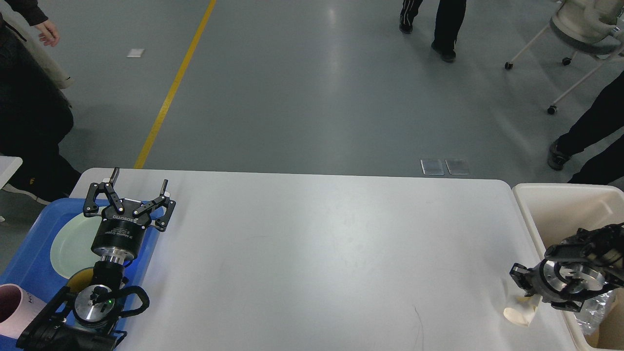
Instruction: Tidy desktop
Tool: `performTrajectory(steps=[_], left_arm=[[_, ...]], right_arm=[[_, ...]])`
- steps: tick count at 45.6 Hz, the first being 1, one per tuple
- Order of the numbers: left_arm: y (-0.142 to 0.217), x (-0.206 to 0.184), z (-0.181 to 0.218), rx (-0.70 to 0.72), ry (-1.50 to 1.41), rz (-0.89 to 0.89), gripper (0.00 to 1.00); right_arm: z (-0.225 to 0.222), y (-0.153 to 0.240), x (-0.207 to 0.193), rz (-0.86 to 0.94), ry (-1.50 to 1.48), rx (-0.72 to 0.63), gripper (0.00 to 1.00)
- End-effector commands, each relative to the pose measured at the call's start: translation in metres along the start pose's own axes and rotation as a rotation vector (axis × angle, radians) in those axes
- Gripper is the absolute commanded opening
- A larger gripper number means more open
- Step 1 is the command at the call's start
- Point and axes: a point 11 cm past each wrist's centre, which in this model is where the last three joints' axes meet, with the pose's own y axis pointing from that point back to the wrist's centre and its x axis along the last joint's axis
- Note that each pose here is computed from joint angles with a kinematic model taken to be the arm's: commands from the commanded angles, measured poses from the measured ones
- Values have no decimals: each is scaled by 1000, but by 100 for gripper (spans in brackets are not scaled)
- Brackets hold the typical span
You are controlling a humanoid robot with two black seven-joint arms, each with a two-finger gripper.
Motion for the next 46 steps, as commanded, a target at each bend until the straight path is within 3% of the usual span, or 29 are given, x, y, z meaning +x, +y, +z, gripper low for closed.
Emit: performTrajectory(steps=[1, 13, 26, 39, 46], left_arm=[[0, 0, 0, 1, -1, 0, 97], [0, 0, 0, 0, 1, -2, 97], [0, 0, 0, 1, -2, -2, 97], [0, 0, 0, 0, -1, 0, 97], [0, 0, 0, 0, -1, 0, 97]], right_arm=[[-6, 29, 11, -23, 9, 30, 0], [-32, 130, 32, -126, 154, 73, 0], [-58, 261, 27, -96, 289, 125, 0], [-54, 270, 29, -123, 214, 156, 0], [-34, 263, 52, -44, 135, 123, 0]])
